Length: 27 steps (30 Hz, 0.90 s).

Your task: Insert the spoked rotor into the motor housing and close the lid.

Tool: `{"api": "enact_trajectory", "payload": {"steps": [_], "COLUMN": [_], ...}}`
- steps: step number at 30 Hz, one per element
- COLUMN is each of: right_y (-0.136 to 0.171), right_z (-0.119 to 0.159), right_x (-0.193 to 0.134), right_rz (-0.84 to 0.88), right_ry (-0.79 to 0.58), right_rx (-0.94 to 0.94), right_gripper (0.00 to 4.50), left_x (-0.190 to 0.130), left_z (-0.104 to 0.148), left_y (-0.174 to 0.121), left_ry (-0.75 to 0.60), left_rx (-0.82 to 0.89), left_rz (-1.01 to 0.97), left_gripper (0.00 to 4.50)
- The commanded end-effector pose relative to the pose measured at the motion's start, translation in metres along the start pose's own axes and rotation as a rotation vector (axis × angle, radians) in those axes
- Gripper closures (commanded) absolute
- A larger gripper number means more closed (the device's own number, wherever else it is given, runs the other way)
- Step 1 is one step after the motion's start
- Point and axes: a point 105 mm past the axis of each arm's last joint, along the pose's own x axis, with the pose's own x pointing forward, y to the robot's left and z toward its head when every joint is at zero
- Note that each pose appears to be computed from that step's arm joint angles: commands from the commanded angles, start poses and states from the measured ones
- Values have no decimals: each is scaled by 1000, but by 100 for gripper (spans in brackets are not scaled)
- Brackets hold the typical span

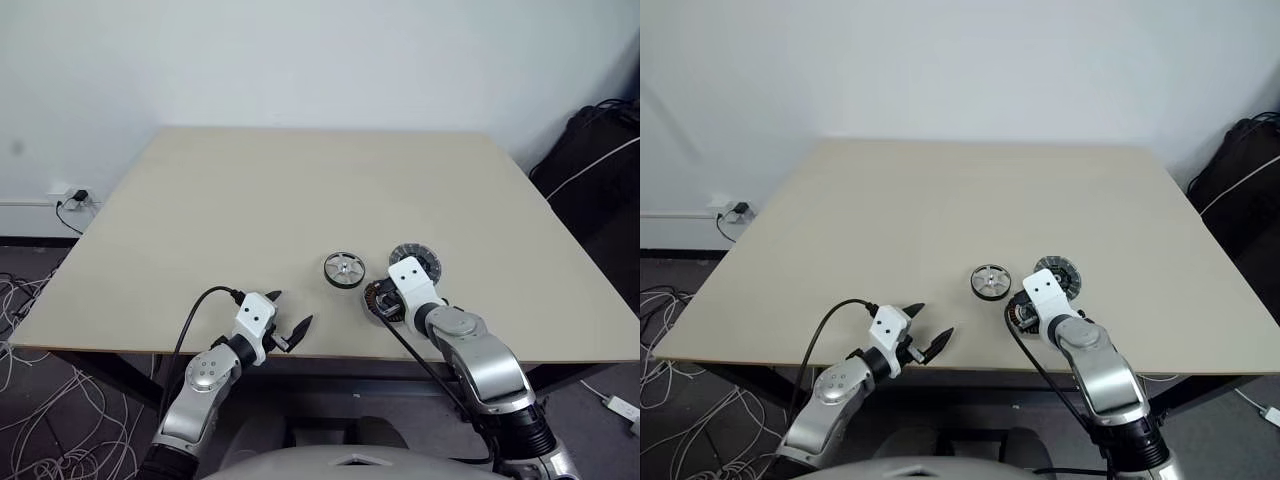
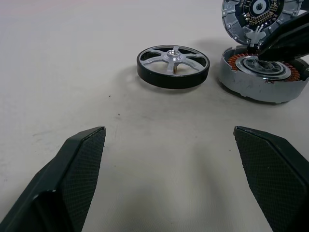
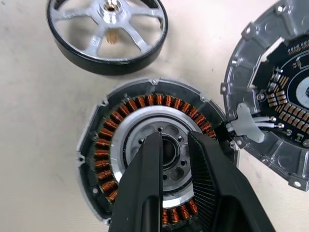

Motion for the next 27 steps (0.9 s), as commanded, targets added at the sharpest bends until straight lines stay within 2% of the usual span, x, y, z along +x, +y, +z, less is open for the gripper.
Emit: {"api": "enact_trajectory", "payload": {"steps": [1,18,27], "right_y": [-10,-3,-7], "right_z": [11,5,6], "right_x": [-1,2,9], "right_rz": [-35,46,54], "right_ry": [-37,12,24], "right_rx": [-52,-195,-185], "right_gripper": [358,358,358], "left_x": [1,2,2], "left_z": [12,12,12], "left_y": [-1,-1,-1], "left_ry": [-42,-45,-49], "left_rx": [13,5,0], "left_rz": [-2,2,11], "left_gripper": [0,0,0]}}
